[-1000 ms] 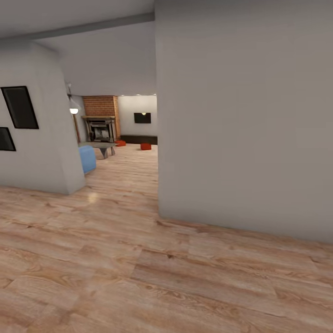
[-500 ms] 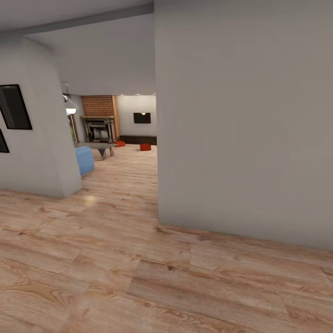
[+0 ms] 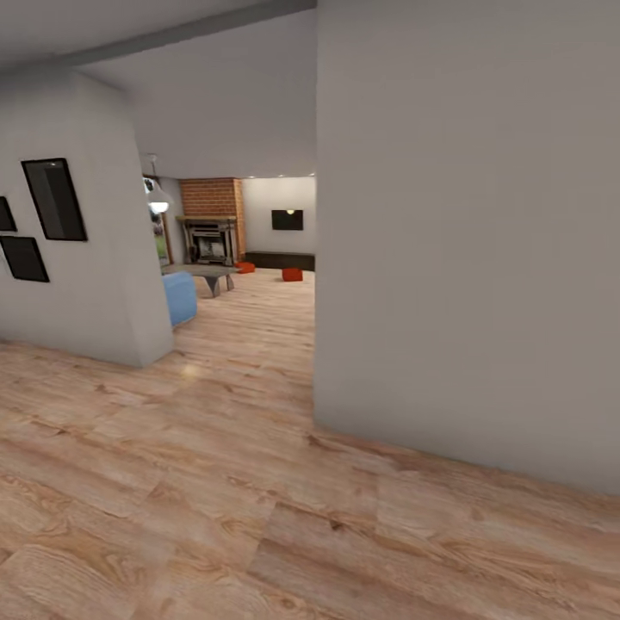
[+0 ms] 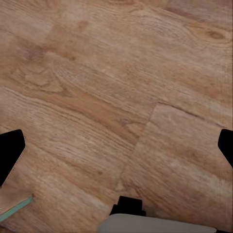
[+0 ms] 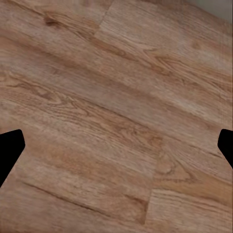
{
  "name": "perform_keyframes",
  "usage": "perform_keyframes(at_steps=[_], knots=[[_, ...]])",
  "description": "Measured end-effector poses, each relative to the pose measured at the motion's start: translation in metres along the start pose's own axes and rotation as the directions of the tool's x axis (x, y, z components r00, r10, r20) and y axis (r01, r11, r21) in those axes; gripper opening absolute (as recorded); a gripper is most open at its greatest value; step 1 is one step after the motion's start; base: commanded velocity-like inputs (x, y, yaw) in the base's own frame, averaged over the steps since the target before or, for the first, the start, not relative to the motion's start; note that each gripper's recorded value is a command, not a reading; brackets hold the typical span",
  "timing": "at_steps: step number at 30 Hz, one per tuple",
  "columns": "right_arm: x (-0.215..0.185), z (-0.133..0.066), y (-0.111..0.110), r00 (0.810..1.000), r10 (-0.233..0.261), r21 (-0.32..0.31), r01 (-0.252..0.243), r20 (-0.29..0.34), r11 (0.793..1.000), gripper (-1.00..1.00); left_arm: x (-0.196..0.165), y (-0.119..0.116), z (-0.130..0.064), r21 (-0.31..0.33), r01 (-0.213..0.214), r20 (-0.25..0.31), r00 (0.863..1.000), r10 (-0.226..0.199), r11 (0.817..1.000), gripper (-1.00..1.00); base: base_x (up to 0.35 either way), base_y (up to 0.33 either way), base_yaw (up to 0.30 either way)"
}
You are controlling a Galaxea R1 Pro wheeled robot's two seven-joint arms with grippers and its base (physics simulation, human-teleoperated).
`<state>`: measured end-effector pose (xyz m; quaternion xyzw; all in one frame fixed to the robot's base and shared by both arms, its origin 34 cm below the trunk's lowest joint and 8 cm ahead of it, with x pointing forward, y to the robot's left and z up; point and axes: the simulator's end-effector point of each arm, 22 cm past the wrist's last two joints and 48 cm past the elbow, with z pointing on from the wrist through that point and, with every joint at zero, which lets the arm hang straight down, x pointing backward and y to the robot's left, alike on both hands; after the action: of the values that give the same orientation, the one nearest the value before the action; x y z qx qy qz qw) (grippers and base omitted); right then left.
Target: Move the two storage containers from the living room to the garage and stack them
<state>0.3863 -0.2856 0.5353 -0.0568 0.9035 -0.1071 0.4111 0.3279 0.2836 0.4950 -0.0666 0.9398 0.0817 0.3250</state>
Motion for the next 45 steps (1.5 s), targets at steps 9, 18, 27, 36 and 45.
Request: perform_keyframes(at_steps=[9,18,27,36,45], knots=[[-0.001,0.0,0.0,1.0,0.0,0.0,0.0,0.002,1.0,1.0,-0.001,0.001,0.0,-0.002,0.001,0.002,1.0,-0.001,1.0,1.0,0.325,0.0,0.295],[0.0,0.0,0.0,1.0,0.0,0.0,0.0,0.001,1.0,1.0,0.001,0.013,0.001,-0.038,0.044,-0.004,0.999,-0.044,0.998,1.0,0.325,0.0,0.296],[0.0,0.0,0.0,1.0,0.0,0.0,0.0,0.001,1.0,1.0,0.002,0.018,0.001,-0.049,0.056,-0.006,0.998,-0.056,0.997,1.0,0.325,0.0,0.292],[-0.001,0.0,0.0,1.0,0.0,0.0,0.0,0.002,1.0,1.0,0.002,0.019,0.001,-0.051,0.054,-0.009,0.998,-0.055,0.997,1.0,0.325,0.0,0.279],[0.0,0.0,0.0,1.0,0.0,0.0,0.0,0.001,1.0,1.0,-0.003,0.065,0.007,-0.097,0.017,-0.002,1.0,-0.017,0.995,1.0,0.325,0.0,0.277]])
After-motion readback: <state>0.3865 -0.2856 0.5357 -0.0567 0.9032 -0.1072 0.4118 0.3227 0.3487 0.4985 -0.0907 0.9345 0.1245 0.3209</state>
